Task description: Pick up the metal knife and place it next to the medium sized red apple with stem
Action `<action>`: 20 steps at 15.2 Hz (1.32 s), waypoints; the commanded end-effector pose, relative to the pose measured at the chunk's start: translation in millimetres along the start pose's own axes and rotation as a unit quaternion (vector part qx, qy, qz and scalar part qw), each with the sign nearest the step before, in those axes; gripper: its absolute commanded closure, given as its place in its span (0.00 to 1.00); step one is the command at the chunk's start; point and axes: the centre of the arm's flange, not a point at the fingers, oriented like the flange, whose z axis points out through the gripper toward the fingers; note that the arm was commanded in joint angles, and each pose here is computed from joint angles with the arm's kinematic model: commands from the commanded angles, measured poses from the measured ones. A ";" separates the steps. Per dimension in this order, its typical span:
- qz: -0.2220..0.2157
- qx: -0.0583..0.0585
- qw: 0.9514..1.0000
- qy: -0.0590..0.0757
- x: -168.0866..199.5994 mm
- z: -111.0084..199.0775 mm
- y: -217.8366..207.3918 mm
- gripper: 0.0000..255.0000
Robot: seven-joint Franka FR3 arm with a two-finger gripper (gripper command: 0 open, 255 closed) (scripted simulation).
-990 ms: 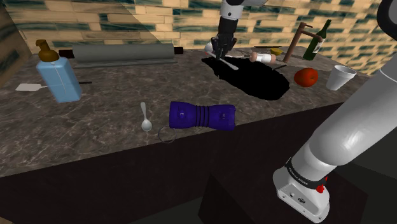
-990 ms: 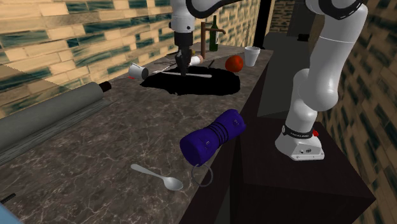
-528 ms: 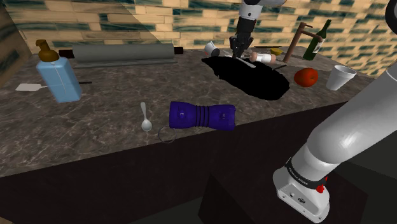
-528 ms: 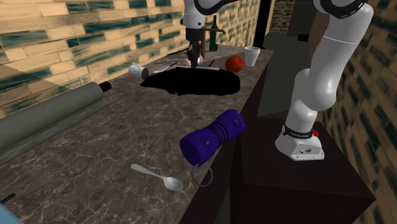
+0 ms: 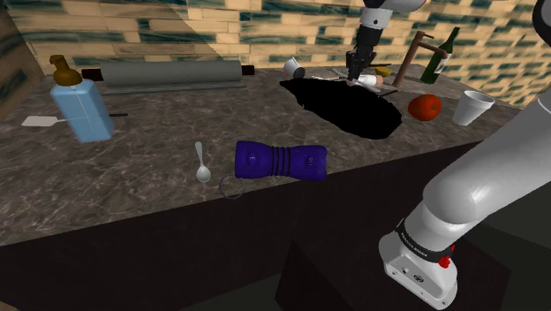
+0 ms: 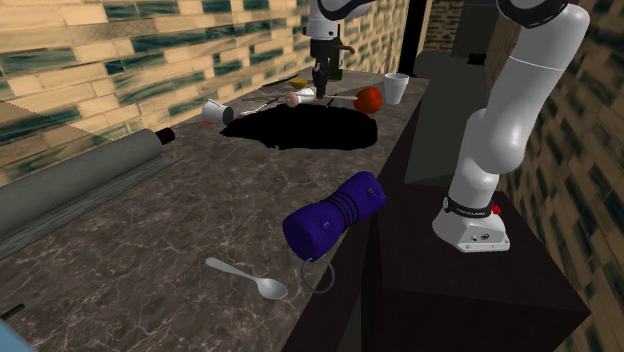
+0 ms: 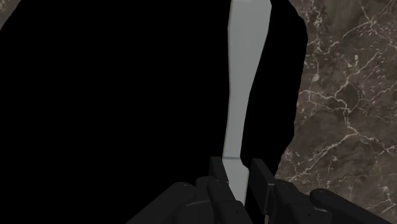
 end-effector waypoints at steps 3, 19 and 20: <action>-0.001 0.000 1.000 0.000 -6.6 -2.8 50.3 1.00; -0.001 0.000 1.000 0.000 -40.3 -11.7 258.6 1.00; -0.001 0.000 1.000 0.000 -42.4 -12.3 271.6 1.00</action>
